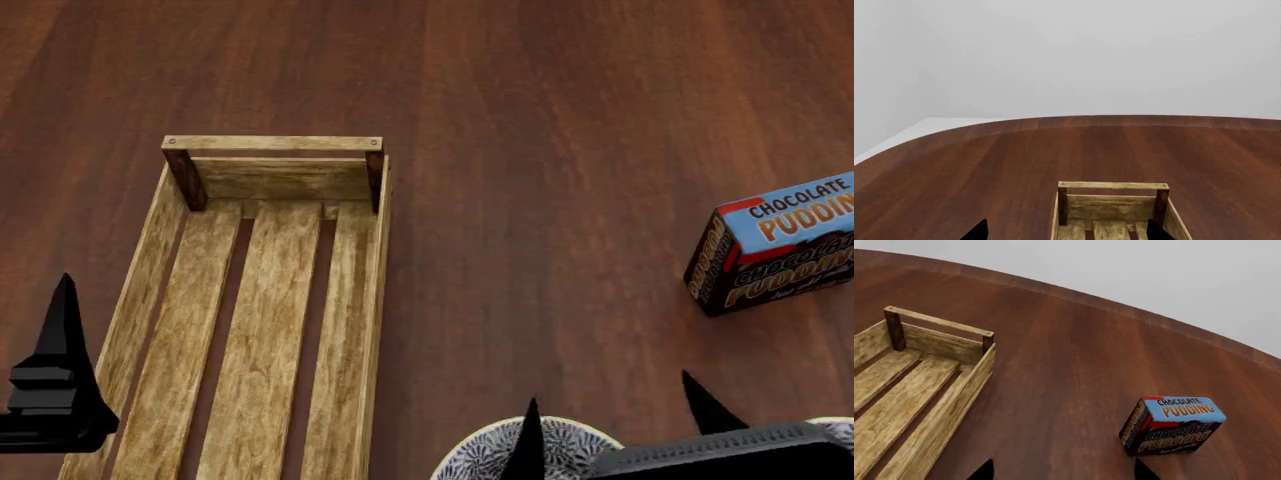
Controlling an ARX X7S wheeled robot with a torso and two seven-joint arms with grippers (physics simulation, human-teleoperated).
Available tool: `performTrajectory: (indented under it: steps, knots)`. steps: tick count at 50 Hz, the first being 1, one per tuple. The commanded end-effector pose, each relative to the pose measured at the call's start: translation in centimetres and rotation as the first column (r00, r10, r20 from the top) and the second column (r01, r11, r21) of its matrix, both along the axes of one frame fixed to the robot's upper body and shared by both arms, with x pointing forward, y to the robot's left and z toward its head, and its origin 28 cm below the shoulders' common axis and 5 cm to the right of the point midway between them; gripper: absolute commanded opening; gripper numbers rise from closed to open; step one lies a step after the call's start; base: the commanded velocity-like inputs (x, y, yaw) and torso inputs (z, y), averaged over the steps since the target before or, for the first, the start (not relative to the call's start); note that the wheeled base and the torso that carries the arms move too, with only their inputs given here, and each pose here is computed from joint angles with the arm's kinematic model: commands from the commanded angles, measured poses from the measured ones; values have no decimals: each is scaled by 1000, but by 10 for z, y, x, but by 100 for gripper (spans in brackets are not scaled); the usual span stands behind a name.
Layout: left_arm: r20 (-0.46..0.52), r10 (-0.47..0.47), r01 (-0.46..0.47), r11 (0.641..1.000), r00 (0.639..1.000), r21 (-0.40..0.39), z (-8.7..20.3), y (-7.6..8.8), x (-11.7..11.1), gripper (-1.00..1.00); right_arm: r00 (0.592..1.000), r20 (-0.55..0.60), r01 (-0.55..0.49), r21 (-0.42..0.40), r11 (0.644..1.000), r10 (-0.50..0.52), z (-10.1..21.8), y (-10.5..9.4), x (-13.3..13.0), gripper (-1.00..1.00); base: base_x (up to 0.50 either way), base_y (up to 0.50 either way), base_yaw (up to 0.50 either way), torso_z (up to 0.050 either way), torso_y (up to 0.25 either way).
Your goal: Stack the left bowl on the right bowl and place them in the tray.
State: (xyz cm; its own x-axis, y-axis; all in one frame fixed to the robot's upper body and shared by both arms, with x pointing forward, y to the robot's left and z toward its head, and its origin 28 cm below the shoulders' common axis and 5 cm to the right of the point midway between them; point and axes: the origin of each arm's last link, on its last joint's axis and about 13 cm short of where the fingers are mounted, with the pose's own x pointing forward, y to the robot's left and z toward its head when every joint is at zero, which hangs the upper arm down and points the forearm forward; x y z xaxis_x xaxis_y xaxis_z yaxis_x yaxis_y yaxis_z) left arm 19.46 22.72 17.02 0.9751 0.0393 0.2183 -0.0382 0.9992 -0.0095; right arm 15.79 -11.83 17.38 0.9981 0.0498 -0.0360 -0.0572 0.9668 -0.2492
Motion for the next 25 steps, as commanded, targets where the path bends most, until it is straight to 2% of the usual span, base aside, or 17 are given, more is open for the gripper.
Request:
performTrajectory:
  steps: [1, 2, 10, 14, 25]
  knots:
    - [2, -1, 1, 1000, 1000, 2, 1, -1, -1, 100, 993, -77, -96, -33, 995, 94, -6, 2, -12, 100, 0, 0, 0, 0, 0]
    - [2, -2, 2, 1000, 1000, 2, 1, -1, -1, 100, 992, -85, -96, -61, 993, 91, -6, 2, -12, 100, 0, 0, 0, 0, 0]
    - [-1, -2, 2, 1000, 1000, -3, 0, -1, 1, 100, 981, -124, -160, -94, 983, 148, -10, 4, -19, 100, 0, 0, 0, 0, 0]
    - [-3, 0, 0, 1000, 1000, 1, -1, -1, 0, 100, 962, -162, -235, -95, 967, 218, -11, 6, -24, 100, 0, 0, 0, 0, 0]
    - [-1, -2, 3, 1000, 1000, 1, 0, -2, 0, 100, 931, -232, -314, -114, 942, 282, -11, 7, -34, 100, 0, 0, 0, 0, 0]
